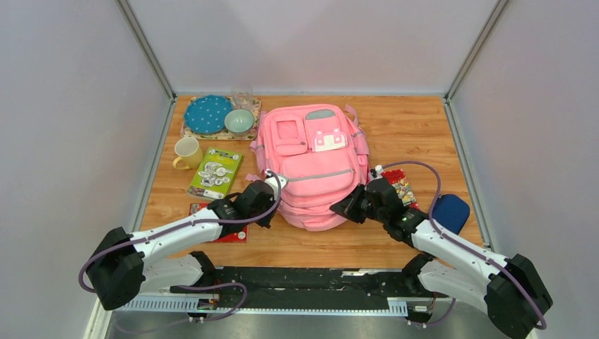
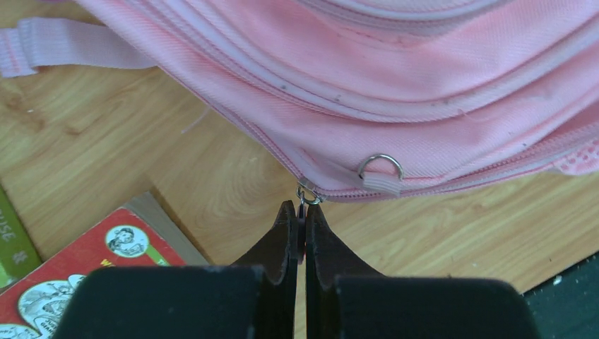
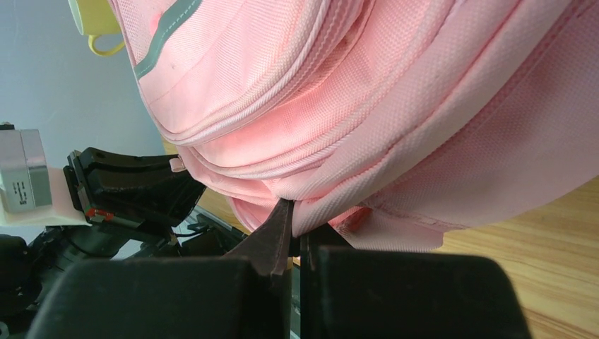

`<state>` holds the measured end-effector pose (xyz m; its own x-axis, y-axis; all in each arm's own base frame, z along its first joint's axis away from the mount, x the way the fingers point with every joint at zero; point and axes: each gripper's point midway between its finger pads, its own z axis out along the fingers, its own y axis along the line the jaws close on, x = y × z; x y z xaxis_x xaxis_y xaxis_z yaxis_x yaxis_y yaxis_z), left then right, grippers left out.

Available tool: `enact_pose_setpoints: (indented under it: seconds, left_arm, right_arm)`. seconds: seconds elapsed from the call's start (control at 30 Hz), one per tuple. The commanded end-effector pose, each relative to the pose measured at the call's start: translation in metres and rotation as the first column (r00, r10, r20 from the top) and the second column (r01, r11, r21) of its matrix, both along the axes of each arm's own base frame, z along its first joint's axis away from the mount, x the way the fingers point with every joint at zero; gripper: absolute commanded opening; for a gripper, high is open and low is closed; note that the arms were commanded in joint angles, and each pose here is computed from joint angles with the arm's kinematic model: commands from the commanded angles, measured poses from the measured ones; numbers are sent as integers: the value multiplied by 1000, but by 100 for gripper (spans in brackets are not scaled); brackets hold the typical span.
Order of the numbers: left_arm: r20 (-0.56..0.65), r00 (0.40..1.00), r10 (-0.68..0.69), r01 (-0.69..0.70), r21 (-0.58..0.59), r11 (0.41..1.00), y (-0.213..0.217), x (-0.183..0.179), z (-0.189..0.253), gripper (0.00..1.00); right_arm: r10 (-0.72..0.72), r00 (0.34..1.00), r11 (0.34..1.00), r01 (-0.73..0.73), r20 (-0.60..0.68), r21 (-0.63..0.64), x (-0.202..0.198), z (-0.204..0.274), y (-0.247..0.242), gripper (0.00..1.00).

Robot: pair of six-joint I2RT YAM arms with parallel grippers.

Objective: Pack the student bag
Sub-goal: Unzip the student bag at the center of the board.

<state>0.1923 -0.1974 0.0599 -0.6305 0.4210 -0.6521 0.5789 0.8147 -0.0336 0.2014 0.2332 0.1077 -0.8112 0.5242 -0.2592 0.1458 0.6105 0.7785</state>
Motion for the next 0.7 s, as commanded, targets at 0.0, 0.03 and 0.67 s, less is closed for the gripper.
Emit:
enact_pose_setpoints:
  seconds: [0.0,0.03,0.67]
  left_arm:
    - [92,985,146,-149,30,988,27,22,6,0]
    - [93,987,135,-135,-7,991,19,22,9,0]
    - [147,939,312,-283,-187,941,39,18,54,79]
  right_arm:
    - [-68,994,995,61,88,73,21,21,0,0]
    - [-67,994,995,60,85,81,20,20,1,0]
    - [-98,947,972,157,304,-175,19,79,-59,84]
